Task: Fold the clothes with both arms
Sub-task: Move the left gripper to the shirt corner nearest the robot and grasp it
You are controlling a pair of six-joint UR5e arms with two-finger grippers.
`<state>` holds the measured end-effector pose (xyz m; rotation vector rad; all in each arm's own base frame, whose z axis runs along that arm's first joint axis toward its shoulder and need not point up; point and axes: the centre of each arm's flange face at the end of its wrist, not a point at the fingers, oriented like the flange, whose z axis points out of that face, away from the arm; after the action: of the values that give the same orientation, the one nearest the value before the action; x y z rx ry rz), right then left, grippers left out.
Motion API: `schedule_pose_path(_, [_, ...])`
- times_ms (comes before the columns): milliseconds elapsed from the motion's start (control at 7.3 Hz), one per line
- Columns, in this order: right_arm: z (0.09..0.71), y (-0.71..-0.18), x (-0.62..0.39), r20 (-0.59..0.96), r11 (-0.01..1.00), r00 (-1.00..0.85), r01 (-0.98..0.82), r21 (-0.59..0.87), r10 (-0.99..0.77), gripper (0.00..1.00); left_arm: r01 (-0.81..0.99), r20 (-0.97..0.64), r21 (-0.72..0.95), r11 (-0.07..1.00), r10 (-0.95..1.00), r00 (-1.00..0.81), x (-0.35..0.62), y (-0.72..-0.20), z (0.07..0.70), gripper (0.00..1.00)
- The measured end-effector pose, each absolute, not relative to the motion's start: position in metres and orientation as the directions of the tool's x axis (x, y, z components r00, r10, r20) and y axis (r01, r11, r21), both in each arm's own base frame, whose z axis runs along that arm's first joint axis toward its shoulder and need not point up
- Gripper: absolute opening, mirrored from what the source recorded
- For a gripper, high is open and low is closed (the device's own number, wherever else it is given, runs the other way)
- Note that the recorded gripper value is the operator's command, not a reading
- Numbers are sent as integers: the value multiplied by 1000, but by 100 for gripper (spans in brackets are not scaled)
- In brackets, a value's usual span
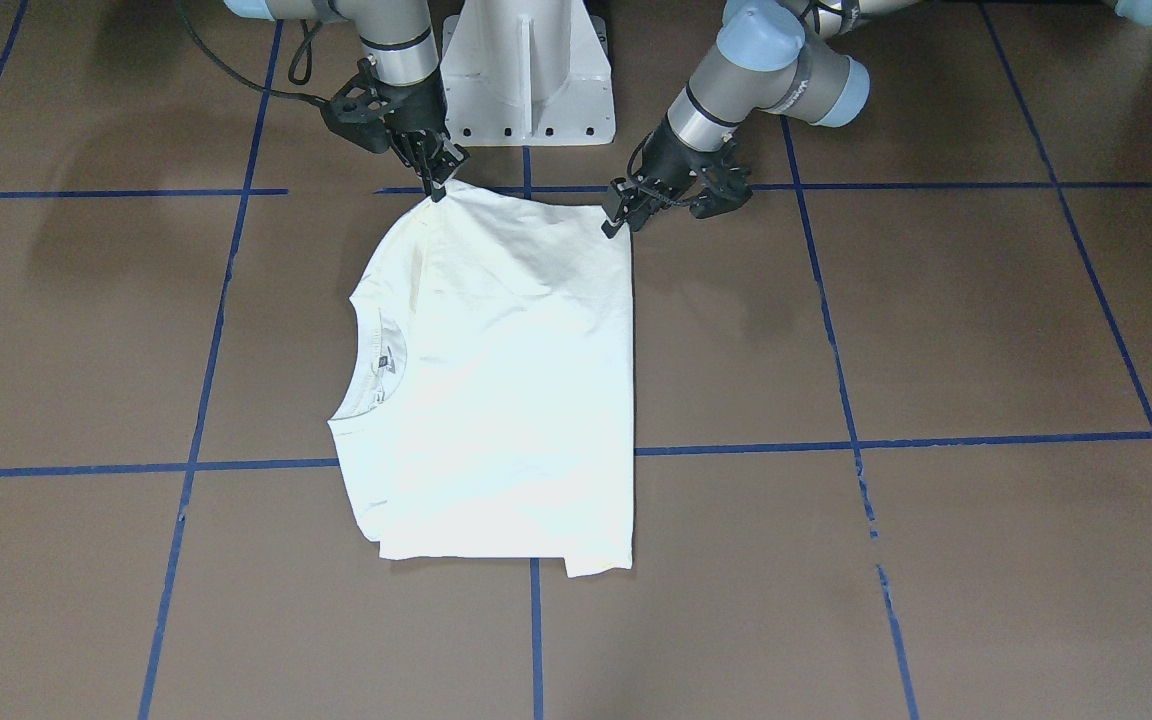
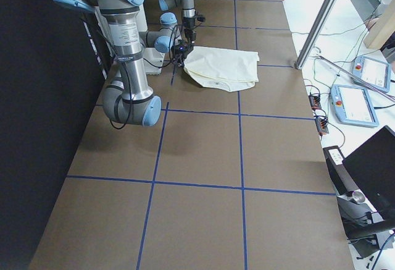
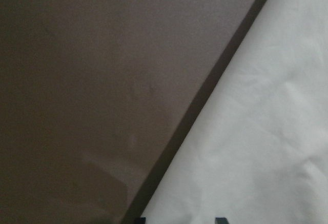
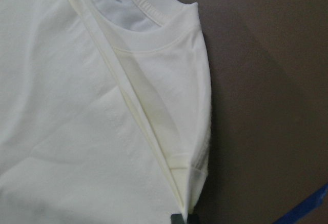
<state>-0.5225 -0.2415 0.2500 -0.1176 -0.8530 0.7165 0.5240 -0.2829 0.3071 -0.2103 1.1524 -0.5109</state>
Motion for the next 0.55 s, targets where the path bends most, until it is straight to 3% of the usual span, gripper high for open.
schedule_pose_path(137, [250,-241,-522,648,763,441,-530,-370,621,0,278,-806,-412,868,-490,333,526,-274,306,51])
schedule_pose_path(274, [249,-241,-523,648,763,441,-530,-370,620,0,276,-800,-408,870,-487,351,531,-265,308,39])
schedule_pose_path(411, [249,-241,-523,649,763,441,-529,-370,620,0,280,-795,-409,868,-490,358,535,-260,310,25])
schedule_pose_path(548, [248,-241,-523,649,763,440,-529,-371,621,0,286,-787,-421,861,-503,357,538,-256,311,0])
